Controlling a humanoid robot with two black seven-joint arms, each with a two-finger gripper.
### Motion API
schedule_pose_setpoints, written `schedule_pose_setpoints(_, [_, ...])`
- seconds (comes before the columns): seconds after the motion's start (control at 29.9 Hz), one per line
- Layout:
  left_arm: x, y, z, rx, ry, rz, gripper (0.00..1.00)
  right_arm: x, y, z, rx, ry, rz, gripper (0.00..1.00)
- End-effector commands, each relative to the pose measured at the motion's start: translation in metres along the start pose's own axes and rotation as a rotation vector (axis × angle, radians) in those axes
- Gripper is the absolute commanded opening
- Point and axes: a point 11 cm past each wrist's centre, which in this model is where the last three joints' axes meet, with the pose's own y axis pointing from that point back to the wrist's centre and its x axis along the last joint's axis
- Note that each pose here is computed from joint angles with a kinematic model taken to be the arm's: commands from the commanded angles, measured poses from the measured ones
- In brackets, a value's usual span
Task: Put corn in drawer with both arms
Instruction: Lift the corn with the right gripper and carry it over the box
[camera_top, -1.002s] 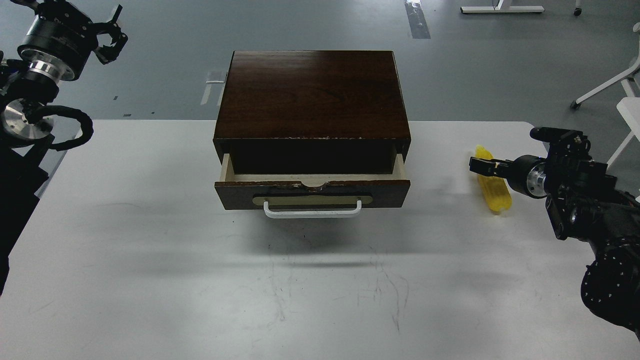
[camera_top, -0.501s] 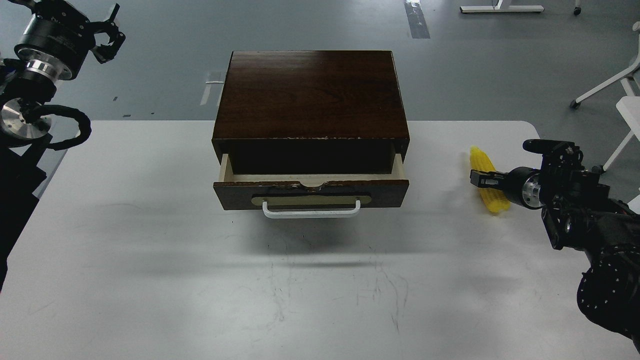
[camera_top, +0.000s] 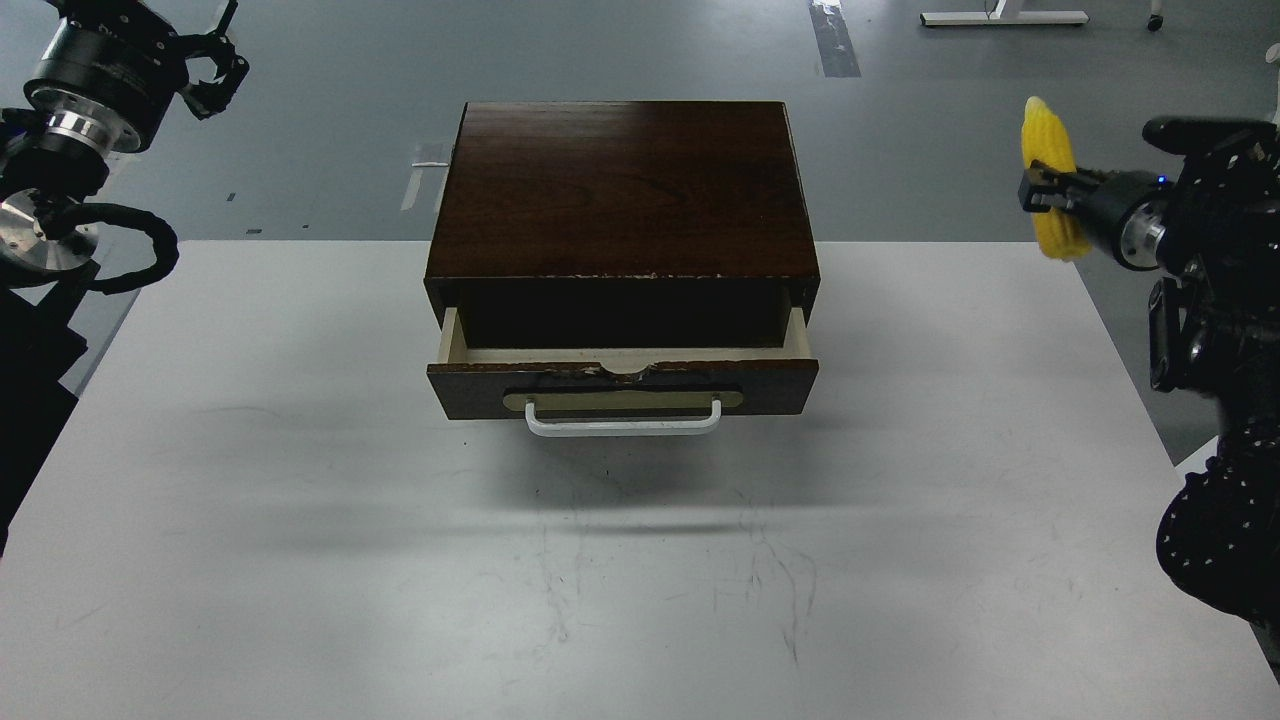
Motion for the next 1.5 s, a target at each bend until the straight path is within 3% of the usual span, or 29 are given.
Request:
schedule_pose_setpoints(0.0, [-0.007, -0.001, 0.001, 0.014, -0.005, -0.027, 0.98, 0.034, -0.003, -0.034, 0.047, 0.05, 0.083, 0.0])
schedule_pose_setpoints(0.1, [-0.014, -0.001, 0.002, 0.022, -0.002, -0.058, 0.98, 0.066, -0.001, -0.065, 0.085, 0.135, 0.157, 0.0])
schedule_pose_setpoints(0.27, [-0.016, -0.001, 0.002, 0.023, 0.0, -0.064, 0.98, 0.127, 0.01, -0.08, 0.095, 0.172, 0.267, 0.0])
schedule_pose_setpoints(0.4, [-0.018, -0.003, 0.004, 0.019, 0.0, -0.068, 0.98, 0.176, 0.021, -0.092, 0.128, 0.049, 0.218, 0.0])
schedule_pose_setpoints(0.57, [-0.018, -0.003, 0.003, 0.019, 0.001, -0.069, 0.98, 0.222, 0.034, -0.092, 0.162, -0.059, 0.314, 0.0])
schedule_pose_setpoints(0.87, [-0.018, -0.003, 0.003, 0.018, 0.001, -0.069, 0.98, 0.198, 0.006, -0.128, 0.248, -0.035, 0.16, 0.0])
schedule_pose_setpoints(1.14, [-0.018, -0.003, 0.003, 0.018, 0.001, -0.069, 0.98, 0.172, -0.013, -0.188, 0.402, -0.063, -0.046, 0.0])
schedule_pose_setpoints(1.47, [-0.014, -0.001, 0.007, 0.014, -0.007, -0.062, 0.98, 0.151, 0.019, -0.286, 0.592, 0.109, -0.334, 0.0])
